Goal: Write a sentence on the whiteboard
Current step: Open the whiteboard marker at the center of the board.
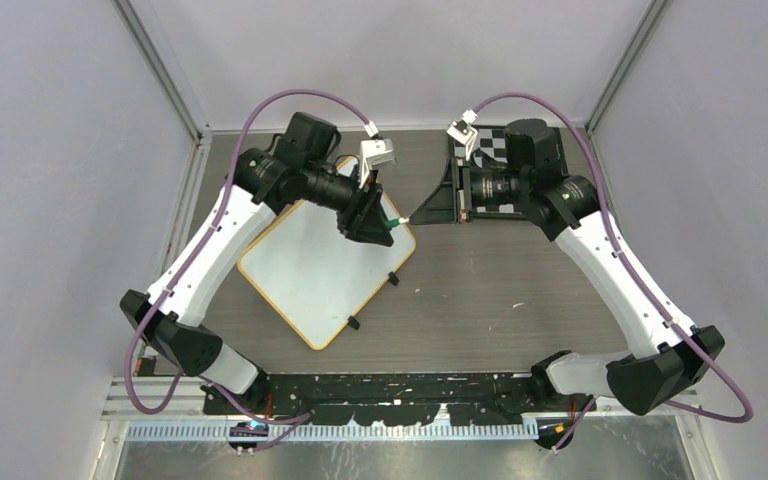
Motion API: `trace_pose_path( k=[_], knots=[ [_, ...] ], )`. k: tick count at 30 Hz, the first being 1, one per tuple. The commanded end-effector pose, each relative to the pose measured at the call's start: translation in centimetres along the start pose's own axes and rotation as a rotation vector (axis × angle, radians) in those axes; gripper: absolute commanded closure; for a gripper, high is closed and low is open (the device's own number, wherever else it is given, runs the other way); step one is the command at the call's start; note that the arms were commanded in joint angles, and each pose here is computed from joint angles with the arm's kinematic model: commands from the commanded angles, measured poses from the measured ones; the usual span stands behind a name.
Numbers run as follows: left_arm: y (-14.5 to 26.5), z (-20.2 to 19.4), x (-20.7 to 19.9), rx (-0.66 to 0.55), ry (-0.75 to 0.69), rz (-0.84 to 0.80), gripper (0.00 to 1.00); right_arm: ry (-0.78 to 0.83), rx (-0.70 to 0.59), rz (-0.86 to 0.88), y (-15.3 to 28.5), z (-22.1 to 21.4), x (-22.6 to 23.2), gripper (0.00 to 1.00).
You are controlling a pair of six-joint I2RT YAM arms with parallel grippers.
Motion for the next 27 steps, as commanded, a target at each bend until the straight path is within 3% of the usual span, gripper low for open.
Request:
trace_pose_path(
  k=[1,5,8,10,18,27],
  knots=[
    [1.0,1.0,-1.7,-0.067,-0.062,-0.066,0.58,0.016,0.004,0.057,-0.2,0.3,0.7,1.00],
    [0.9,1.0,-1.7,-0.066,-0.061,-0.077,0.68,0.015,0.016,0.068,-0.3,0.2,0.8,1.00],
    [0.9,0.8,-1.7,-0.063,-0.055,-0.086,0.91,0.013,0.031,0.075,-0.3,0.2,0.9,1.00],
    [1.0,0.4,-1.6,-0.063,-0.041,-0.093,1.00,0.023,0.039,0.085,0.0,0.4,1.2,1.00],
    [1.5,-2.4,-1.3,-0.044,0.006,-0.080,1.00,0.048,-0.047,0.095,3.0,3.1,1.5,1.00],
    [4.1,-2.9,-0.9,-0.117,0.020,0.023,1.00,0.074,-0.165,0.041,7.6,4.7,1.1,1.00]
  ],
)
Point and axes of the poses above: each gripper's point midway between its finger pads, its own y axis back along the fingers, its own x axis along the line the jaws close on, z = x × y, the point moved 8 cm from there along y, back along the fingers, and after that the axes turned 7 degrees about y, right-handed, at the moved point
